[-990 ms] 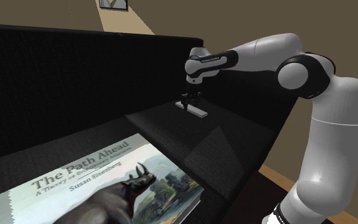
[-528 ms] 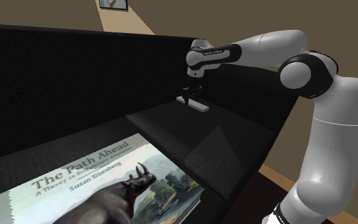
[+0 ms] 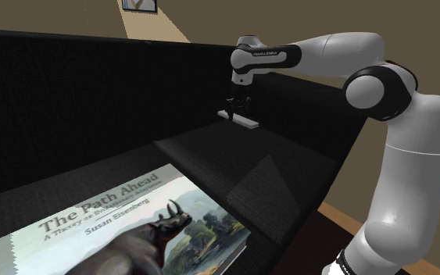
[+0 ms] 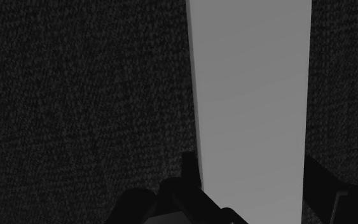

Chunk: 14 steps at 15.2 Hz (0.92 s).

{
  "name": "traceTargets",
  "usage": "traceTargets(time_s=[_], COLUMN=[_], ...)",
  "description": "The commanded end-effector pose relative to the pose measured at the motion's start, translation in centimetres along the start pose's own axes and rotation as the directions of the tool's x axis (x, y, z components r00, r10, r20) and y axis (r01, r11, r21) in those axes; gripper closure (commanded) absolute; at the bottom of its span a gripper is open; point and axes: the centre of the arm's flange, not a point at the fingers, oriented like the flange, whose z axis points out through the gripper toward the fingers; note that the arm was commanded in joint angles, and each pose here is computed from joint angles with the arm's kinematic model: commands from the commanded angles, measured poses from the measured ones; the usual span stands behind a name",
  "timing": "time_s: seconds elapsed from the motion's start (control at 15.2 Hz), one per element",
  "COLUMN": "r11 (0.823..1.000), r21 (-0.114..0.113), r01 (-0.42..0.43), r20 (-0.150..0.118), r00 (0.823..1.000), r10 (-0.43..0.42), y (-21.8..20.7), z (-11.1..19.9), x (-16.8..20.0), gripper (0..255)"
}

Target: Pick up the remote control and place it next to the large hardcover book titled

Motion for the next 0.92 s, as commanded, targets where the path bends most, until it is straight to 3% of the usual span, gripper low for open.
traceTargets(time_s=[0.0,0.33,0.86], r11=[1.0,1.0,1.0], r21=[0.0,0.0,0.0], r01=[0.0,0.0,0.0], r20=[0.0,0.0,0.0], r00=[1.0,1.0,1.0], r10=[0.0,0.0,0.0], y=[0.0,0.0,-5.3], z=[-1.1,-3.3,-2.8], x=[-0.1,-0.2,-9.3], gripper=[255,255,255])
